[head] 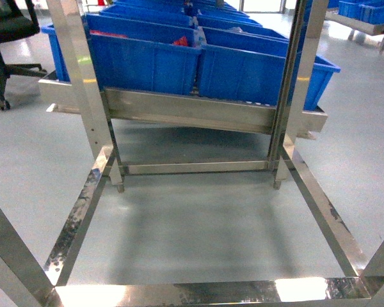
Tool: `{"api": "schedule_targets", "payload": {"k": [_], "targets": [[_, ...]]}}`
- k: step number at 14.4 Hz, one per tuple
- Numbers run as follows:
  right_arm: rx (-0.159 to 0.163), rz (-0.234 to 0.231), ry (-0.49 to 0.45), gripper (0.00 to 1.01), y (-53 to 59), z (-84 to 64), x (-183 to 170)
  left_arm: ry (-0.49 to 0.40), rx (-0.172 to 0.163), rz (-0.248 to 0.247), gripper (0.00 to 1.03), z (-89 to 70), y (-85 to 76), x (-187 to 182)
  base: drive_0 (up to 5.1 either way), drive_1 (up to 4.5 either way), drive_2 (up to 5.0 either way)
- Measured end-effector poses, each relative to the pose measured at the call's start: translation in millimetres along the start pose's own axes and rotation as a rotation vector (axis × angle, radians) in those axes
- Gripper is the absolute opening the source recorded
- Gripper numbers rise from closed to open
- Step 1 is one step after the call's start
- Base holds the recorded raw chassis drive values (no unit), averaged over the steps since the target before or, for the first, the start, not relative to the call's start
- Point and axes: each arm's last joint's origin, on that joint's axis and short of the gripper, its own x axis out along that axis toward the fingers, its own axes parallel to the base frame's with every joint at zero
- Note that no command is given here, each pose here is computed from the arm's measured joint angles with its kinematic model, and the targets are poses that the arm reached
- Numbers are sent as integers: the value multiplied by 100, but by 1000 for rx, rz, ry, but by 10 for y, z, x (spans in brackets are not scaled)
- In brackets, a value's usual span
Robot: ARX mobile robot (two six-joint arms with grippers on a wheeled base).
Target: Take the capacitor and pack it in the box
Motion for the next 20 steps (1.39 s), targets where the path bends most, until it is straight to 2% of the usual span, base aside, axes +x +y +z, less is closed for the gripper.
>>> {"api": "schedule_targets", "payload": {"k": [20], "targets": [[0,0,2,98,0,-1,0,2,0,0,98,-2,0,0,0,0,0]]}}
